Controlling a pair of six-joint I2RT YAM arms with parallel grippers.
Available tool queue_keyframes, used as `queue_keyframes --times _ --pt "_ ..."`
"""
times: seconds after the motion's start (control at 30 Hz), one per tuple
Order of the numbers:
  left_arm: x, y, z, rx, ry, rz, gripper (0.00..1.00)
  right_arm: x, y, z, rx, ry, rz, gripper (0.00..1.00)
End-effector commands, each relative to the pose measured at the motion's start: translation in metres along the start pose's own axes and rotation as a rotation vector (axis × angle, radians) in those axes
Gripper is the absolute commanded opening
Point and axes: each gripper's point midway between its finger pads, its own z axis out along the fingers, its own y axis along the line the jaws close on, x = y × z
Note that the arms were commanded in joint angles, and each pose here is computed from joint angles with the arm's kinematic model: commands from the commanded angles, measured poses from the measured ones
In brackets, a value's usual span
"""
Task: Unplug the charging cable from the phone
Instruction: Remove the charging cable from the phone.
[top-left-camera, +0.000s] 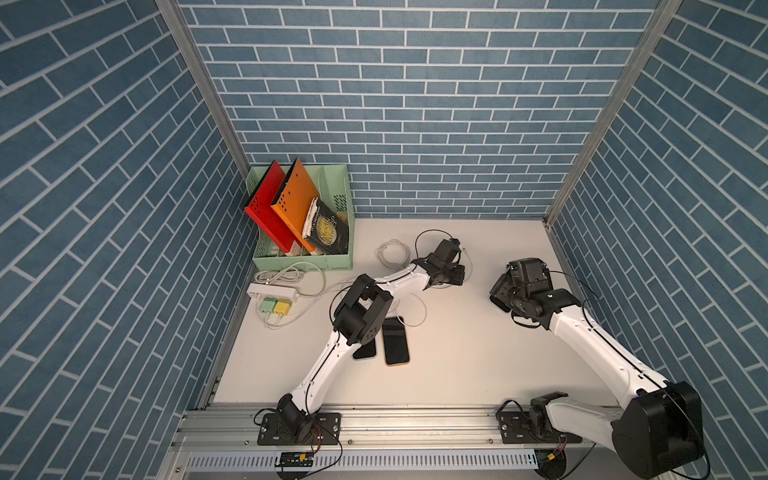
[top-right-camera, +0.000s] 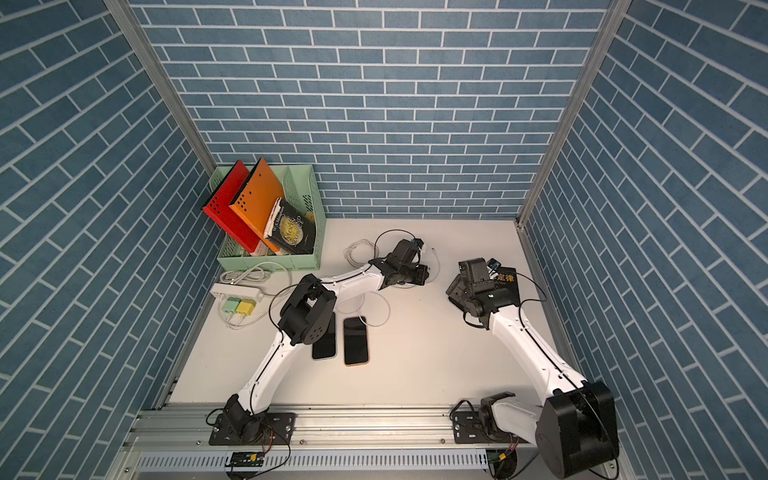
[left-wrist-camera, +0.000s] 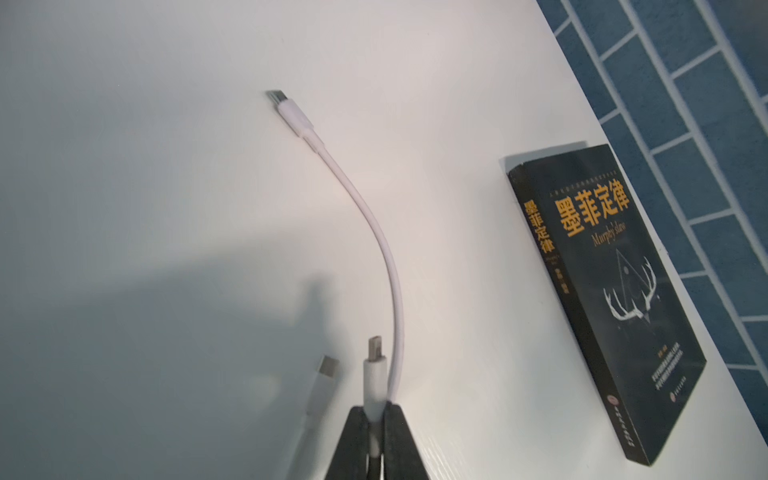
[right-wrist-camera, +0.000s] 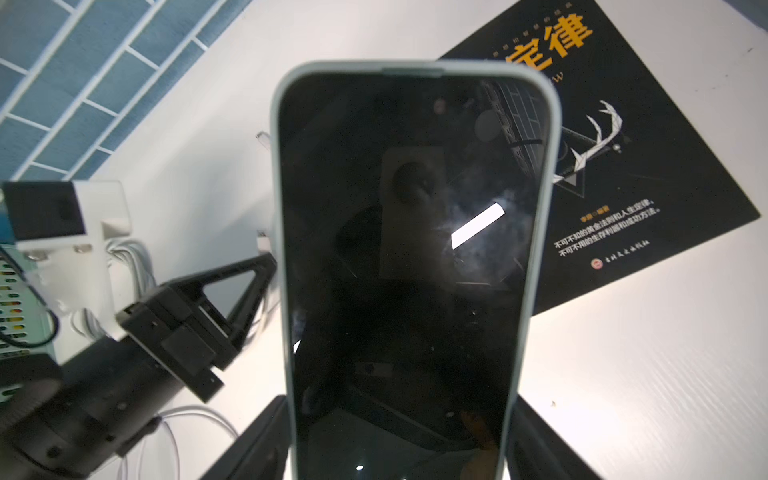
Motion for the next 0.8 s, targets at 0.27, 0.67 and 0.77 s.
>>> queue_keyframes --times 0.27,0.67,0.77 --pt "-0.02 0.006 -0.028 -0.061 -0.025 -0.019 0.69 0.003 -0.002 -0.001 -0.015 -0.001 -0.073 0.34" --pt "-0.011 0.012 -0.12 -0.169 -0.053 -0.12 0.67 0.019 0.0 0.001 -0.055 0.043 -0.102 0.34" --pt "0.023 0.027 -0.127 -0.188 -0.027 -0.199 0.68 0.027 -0.005 0.002 -0.059 0.054 -0.099 0.34"
